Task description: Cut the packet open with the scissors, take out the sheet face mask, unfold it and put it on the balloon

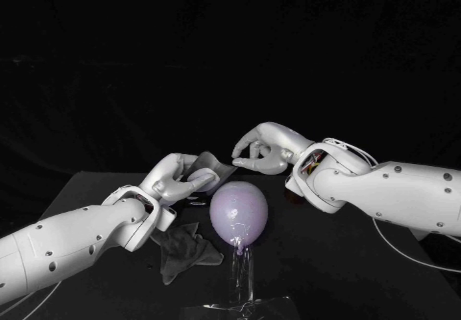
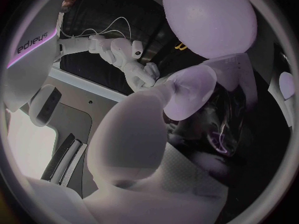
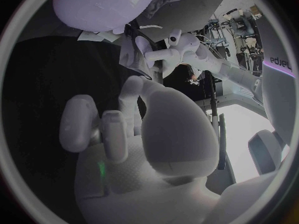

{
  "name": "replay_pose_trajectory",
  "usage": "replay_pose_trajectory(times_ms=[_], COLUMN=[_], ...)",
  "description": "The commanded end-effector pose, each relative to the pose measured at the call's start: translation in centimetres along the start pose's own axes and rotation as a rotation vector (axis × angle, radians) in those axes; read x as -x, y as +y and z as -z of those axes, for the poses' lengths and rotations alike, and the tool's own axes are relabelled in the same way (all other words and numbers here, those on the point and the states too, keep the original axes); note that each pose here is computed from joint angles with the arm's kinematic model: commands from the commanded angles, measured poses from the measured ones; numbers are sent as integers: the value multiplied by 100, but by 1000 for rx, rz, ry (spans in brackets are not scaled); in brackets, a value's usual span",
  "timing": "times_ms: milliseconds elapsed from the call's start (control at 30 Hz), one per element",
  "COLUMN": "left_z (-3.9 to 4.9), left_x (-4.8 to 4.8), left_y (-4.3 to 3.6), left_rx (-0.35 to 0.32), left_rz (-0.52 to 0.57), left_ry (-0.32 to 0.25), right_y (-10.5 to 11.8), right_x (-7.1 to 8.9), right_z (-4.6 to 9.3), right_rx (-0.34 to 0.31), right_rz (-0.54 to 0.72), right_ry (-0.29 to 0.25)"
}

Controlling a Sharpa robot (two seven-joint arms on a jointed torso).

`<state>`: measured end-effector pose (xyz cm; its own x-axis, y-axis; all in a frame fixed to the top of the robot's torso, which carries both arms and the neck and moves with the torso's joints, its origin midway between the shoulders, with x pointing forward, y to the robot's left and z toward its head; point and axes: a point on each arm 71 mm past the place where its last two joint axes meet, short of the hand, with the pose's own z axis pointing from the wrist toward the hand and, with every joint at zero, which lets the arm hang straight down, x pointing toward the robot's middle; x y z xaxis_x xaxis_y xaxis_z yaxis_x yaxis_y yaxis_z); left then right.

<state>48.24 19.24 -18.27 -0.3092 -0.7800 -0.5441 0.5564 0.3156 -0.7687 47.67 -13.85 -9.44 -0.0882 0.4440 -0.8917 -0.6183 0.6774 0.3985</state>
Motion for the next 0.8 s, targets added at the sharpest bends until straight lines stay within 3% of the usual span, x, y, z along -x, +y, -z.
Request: replay_pose_trajectory(times_ms=[33,800], left_z=[-10,17], left_x=[11,55], left_y=[-71,-86], left_rx=[-68,-71], left_rz=[-47,-86], left_ry=[-15,-43], right_y=[32,106], right_x=[-12,-27], right_z=[3,46], right_rx=[8,20], right_rz=[101,129], right_ry=[4,-13])
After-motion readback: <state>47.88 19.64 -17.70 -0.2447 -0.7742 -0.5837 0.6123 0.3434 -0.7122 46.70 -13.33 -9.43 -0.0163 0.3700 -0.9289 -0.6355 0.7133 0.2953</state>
